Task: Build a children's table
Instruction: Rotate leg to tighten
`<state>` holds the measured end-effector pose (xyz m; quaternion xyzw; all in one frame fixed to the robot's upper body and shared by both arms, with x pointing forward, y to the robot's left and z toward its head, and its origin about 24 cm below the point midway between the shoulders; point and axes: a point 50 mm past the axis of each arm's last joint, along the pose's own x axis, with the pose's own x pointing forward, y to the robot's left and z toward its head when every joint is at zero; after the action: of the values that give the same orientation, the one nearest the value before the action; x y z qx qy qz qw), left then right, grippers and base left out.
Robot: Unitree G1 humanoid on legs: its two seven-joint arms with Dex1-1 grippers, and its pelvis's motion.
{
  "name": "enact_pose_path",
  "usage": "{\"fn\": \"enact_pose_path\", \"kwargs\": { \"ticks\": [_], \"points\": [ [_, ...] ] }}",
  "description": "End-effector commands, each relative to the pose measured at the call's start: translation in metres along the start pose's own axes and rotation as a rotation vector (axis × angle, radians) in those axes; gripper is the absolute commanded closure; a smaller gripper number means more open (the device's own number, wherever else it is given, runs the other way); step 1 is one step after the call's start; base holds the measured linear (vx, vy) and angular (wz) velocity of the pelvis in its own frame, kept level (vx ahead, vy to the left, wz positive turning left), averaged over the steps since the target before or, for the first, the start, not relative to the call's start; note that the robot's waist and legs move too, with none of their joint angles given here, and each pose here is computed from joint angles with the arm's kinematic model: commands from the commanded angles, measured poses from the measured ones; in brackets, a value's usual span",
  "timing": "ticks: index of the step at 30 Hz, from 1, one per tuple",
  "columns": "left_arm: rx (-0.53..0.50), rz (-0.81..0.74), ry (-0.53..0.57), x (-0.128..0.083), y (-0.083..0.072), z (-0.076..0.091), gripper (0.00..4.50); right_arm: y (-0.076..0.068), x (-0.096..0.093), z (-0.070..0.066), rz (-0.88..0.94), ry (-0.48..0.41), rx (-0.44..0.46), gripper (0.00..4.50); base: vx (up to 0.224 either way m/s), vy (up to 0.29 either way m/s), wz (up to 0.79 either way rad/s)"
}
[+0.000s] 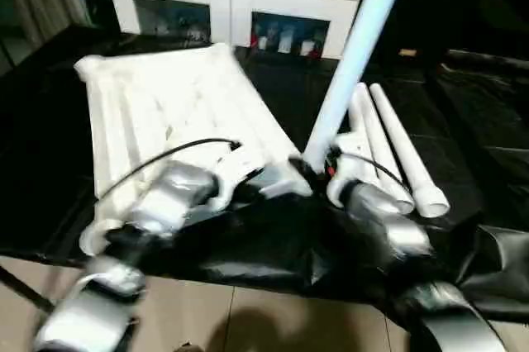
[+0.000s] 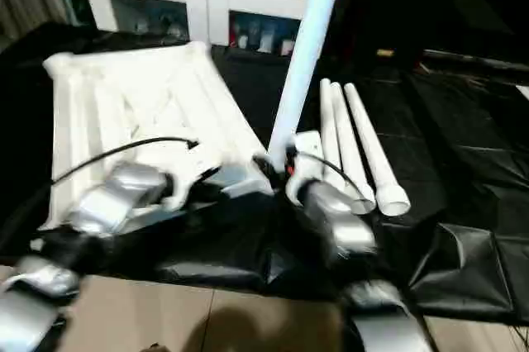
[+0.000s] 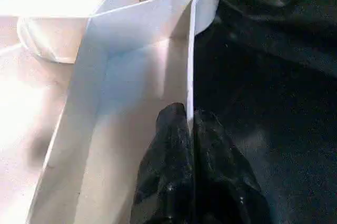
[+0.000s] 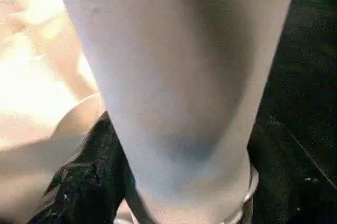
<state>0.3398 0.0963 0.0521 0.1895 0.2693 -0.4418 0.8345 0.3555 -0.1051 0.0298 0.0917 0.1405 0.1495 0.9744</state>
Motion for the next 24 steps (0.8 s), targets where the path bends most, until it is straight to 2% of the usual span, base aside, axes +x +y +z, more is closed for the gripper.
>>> {"fn": "enact_pose_path", "kwargs": {
  "ticks": [1, 4, 7, 12, 13, 14, 18, 19, 20, 24],
  "points": [
    [-0.037, 0.131, -0.013, -0.002, 0.013, 0.002, 4.50, -0.006, -0.004, -0.028, -0.102, 0.105, 0.113, 1.81, 0.000, 0.000, 0.00],
    [-0.041, 0.193, -0.013, 0.001, 0.016, 0.007, 4.50, 0.006, 0.002, -0.027, -0.102, 0.112, 0.114, 1.81, 0.000, 0.000, 0.00],
    [-0.033, 0.180, -0.011, 0.002, 0.014, 0.006, 4.50, 0.014, 0.006, -0.026, -0.074, 0.112, 0.112, 1.81, 0.000, 0.000, 0.00],
    [-0.026, 0.136, -0.014, 0.002, 0.012, 0.002, 4.50, 0.014, 0.008, -0.019, -0.055, 0.084, 0.103, 1.81, 0.000, 0.000, 0.00],
    [-0.015, 0.102, -0.020, 0.001, 0.010, 0.002, 4.50, 0.014, 0.009, -0.014, -0.021, 0.059, 0.086, 1.25, 0.000, 0.000, 0.00],
    [-0.010, 0.086, -0.023, 0.000, 0.009, 0.001, 4.50, 0.013, 0.009, -0.012, -0.013, 0.049, 0.070, 1.11, 0.000, 0.000, 0.00],
    [0.031, 0.052, 0.009, -0.005, 0.010, -0.004, 4.50, 0.009, 0.007, -0.001, 0.087, 0.013, 0.010, 0.77, 0.000, 0.000, 0.00],
    [0.039, 0.021, 0.012, -0.009, 0.011, -0.008, 4.50, 0.008, 0.004, 0.006, 0.215, -0.002, -0.056, 0.69, 0.000, 0.000, 0.00],
    [0.039, 0.021, 0.012, -0.009, 0.011, -0.008, 4.50, 0.008, 0.004, 0.006, 0.215, -0.002, -0.056, 0.69, 0.000, 0.000, 0.00],
    [0.087, -0.040, 0.012, -0.019, 0.015, -0.015, 4.50, -0.001, -0.008, 0.014, 0.415, 0.014, -0.213, 0.25, 0.000, 0.000, 0.00]
  ]
}}
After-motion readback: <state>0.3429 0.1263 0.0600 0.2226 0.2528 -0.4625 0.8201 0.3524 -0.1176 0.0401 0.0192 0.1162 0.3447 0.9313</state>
